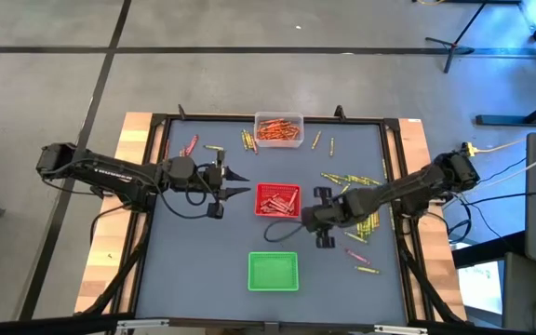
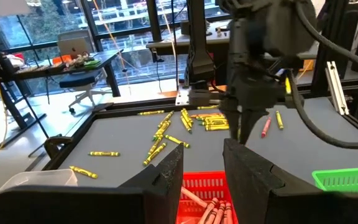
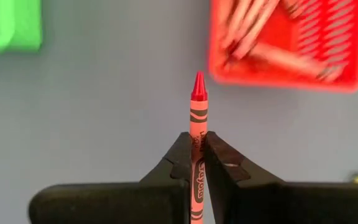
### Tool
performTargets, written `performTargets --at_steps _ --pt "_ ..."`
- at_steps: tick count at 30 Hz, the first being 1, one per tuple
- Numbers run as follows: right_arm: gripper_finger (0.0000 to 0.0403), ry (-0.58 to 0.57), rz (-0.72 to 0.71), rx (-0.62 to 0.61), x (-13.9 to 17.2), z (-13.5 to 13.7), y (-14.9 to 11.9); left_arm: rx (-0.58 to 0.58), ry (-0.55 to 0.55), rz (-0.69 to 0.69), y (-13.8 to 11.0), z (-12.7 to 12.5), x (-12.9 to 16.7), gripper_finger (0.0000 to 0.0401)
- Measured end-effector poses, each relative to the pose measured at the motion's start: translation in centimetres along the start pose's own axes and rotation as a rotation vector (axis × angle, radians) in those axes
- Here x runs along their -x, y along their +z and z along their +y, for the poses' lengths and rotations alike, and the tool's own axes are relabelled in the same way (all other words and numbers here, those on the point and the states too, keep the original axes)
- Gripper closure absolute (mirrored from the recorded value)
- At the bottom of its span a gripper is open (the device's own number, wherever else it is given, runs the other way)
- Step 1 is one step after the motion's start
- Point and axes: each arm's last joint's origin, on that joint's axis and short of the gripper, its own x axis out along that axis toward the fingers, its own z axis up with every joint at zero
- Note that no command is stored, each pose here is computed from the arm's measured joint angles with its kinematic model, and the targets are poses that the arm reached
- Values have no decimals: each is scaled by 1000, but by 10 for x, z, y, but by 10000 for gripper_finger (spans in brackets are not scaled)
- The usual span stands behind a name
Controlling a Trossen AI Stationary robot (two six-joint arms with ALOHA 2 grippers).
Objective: Sort crayons
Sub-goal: Put the red crayon into the red bin
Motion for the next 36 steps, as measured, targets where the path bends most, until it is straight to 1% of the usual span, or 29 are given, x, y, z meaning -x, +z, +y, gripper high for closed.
performTargets --at_steps 8,14,17,22,25,29,30,32,33,36 --pt "380 -31 -201 21 2 -29 29 10 -1 0 0 0 0 302" --pt "380 -24 -300 13 -9 -48 43 18 -1 2 0 0 0 302" --pt "380 -7 -325 -3 -19 -54 49 18 -1 3 0 0 0 302" --pt "375 -2 -259 -19 -43 -58 48 18 -1 3 0 0 0 302" --pt "353 10 -244 -24 -51 -56 48 17 -1 3 0 0 0 302" --pt "302 33 -245 -30 -50 -55 48 17 -1 3 0 0 0 302" --pt "290 35 -227 -27 -49 -55 47 17 -1 3 0 0 0 302" --pt "271 36 -176 -19 -41 -56 46 17 -1 3 0 0 0 302" --pt "264 38 -174 -19 -34 -56 47 17 -1 2 0 0 0 302" --pt "254 50 -152 -19 -12 -50 46 18 -1 3 0 0 0 302"
